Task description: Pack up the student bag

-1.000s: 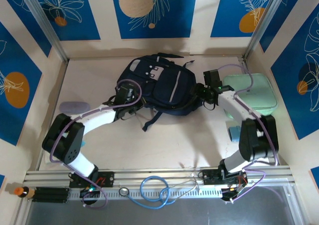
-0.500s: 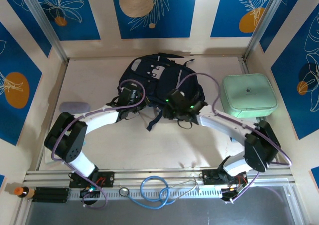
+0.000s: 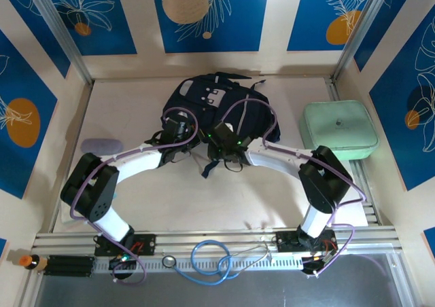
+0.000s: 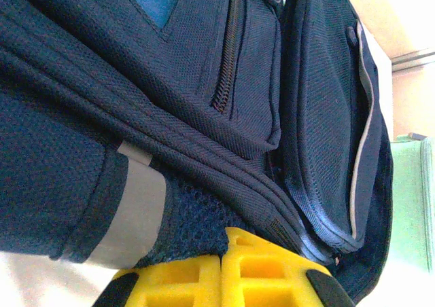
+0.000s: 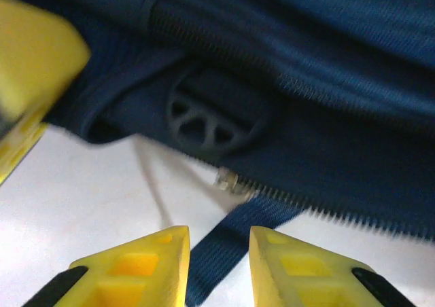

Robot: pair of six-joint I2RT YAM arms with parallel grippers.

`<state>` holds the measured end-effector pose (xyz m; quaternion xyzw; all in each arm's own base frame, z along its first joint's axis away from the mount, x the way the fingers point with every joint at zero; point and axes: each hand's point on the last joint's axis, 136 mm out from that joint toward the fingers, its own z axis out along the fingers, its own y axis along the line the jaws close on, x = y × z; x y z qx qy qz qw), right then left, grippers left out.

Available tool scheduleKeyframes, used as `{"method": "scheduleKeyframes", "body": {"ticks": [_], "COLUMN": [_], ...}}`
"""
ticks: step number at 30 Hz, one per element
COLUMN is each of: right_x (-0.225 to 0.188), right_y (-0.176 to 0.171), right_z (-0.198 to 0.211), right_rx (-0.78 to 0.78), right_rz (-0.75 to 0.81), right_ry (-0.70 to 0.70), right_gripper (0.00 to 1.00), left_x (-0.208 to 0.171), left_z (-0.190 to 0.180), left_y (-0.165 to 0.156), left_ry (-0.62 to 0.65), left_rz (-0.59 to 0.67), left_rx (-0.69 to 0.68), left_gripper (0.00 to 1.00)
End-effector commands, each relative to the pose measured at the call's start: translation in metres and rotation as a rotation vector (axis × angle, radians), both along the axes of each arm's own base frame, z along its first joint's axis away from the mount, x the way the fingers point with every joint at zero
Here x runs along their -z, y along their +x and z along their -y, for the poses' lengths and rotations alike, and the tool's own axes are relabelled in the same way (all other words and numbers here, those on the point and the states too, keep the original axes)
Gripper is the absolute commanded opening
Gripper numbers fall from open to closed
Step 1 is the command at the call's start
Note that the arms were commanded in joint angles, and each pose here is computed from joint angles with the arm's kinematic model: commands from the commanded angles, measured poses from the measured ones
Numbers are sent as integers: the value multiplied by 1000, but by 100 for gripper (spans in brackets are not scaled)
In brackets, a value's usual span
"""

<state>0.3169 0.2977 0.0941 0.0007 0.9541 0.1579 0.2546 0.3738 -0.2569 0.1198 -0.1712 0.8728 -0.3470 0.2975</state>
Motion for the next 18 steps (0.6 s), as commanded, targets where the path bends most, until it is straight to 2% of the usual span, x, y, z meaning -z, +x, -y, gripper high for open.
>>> {"method": "scheduleKeyframes", "body": {"ticks": [1, 12, 16, 18], "right_x": [-3, -5, -4, -2], "right_y": [20, 53, 55, 54], "right_z": [6, 9, 15, 16], "right_rx": [63, 99, 125, 121], "right_rz": [23, 82, 82, 80], "right_ry": [-2, -100, -124, -132], "right_gripper": [32, 35, 32, 27], "left_x": [-47, -46, -46, -45], "left_z": [20, 21, 21, 20], "left_y": [6, 4, 4, 4], "left_ry": [-106, -114, -109, -104], "left_rz": [111, 100, 99, 100], "left_rx": [45, 51, 51, 48], "left_gripper": [0, 0, 0, 0]}}
